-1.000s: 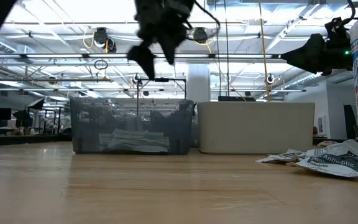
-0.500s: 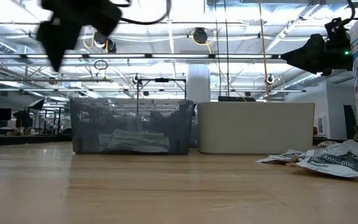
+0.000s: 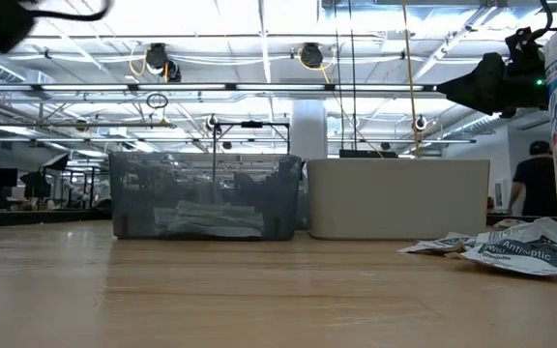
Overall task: Pick & Place First Aid Supplies
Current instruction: Put the white alcohol pad into the top black bin
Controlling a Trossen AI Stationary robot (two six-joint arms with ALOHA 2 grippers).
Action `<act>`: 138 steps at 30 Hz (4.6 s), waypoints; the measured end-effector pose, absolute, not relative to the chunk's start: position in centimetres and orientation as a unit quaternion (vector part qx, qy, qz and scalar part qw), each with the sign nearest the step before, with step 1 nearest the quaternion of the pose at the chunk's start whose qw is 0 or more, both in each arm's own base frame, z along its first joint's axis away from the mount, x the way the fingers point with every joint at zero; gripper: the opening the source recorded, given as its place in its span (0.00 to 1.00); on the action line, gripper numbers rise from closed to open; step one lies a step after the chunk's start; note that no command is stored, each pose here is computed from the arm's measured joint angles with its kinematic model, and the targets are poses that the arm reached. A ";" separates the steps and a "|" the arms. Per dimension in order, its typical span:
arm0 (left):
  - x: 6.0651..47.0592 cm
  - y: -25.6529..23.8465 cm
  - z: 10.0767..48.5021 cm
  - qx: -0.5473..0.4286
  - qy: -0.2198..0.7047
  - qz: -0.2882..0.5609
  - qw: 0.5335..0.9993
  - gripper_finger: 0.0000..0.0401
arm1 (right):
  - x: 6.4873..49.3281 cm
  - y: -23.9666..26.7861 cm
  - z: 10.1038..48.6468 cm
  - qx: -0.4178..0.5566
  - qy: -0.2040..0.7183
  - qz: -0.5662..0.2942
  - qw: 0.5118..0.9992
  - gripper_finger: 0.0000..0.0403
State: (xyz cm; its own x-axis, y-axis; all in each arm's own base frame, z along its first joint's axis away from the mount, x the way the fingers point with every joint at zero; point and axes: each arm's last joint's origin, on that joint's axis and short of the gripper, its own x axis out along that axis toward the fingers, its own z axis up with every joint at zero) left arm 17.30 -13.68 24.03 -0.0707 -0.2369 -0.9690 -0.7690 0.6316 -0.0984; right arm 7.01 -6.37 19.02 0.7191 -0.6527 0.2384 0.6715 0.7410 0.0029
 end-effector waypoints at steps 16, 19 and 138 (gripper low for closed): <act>13.6 -18.3 20.0 -0.378 0.725 0.224 0.530 0.85 | 7.0 -6.4 19.0 -0.042 -0.112 -0.357 0.926 0.65; 13.5 -18.8 18.7 -0.379 0.735 0.220 0.517 0.85 | 7.0 -6.4 19.0 -0.042 -0.112 -0.357 0.926 0.65; 43.2 16.1 26.6 -0.285 0.603 0.172 0.725 0.29 | 7.0 -6.4 19.0 -0.042 -0.112 -0.357 0.926 0.65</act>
State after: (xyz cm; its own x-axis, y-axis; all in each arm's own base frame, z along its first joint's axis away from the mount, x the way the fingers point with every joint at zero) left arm 43.24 16.12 26.59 0.2127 -0.0942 -0.9726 -0.5926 0.7790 -0.2050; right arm 7.01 -6.37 19.02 0.7192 -0.6527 0.2382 0.6715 0.7410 0.0030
